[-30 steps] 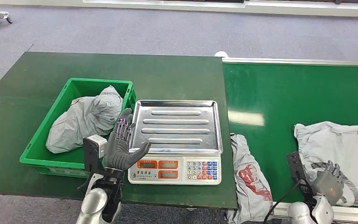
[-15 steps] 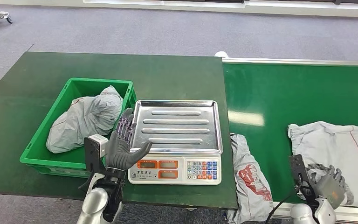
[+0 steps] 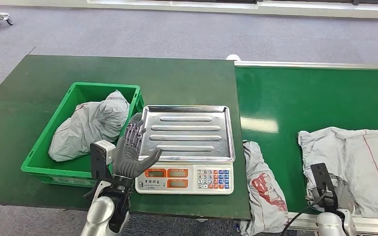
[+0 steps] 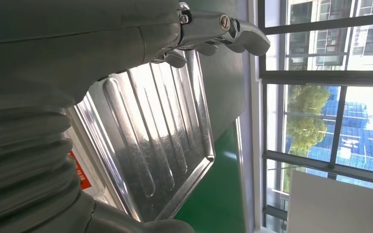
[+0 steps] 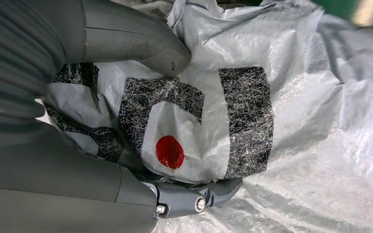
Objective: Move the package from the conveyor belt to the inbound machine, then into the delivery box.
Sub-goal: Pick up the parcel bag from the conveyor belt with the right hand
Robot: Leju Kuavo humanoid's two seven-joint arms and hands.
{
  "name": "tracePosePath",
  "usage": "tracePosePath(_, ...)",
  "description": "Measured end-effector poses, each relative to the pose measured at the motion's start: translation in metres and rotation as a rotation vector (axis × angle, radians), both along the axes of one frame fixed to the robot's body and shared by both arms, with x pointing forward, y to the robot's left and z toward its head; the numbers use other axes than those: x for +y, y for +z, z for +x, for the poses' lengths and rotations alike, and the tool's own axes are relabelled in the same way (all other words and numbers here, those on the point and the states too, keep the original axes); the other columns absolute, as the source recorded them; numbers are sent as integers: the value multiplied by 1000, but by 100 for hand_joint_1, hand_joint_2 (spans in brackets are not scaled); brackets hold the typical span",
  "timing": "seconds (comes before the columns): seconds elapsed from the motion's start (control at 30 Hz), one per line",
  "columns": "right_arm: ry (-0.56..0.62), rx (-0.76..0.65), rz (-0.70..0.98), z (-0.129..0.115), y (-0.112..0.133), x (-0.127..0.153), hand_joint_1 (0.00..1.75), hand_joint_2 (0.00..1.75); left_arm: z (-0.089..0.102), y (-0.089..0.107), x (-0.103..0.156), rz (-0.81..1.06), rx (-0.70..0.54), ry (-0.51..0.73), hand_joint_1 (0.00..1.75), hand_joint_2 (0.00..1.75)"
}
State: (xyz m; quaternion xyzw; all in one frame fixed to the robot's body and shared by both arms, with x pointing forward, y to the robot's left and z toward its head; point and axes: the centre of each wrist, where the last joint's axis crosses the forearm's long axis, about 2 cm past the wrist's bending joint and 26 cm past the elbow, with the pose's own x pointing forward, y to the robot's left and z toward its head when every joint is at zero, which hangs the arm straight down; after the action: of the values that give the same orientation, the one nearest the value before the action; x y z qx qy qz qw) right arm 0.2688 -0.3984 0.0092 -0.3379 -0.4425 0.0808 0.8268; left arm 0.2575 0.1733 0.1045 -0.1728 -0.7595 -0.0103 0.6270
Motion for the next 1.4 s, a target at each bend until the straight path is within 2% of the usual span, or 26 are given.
tracePosePath(0.1,21,-32,100,5,1,-4,0,175,0,-1,0,-2,-2,-3,0,175)
tracePosePath(0.23,24,-41,131,10,3,-6,175,175,0,-1,0,-4,-3,-2,0,175)
tracePosePath(0.87,16,-70,130,23,10,-8,175,175,0,0,2,-7,-6,5,0,175)
tracePosePath(1.4,41,-78,85,24,9,4,175,175,0,1,3,1,-13,6,0,175)
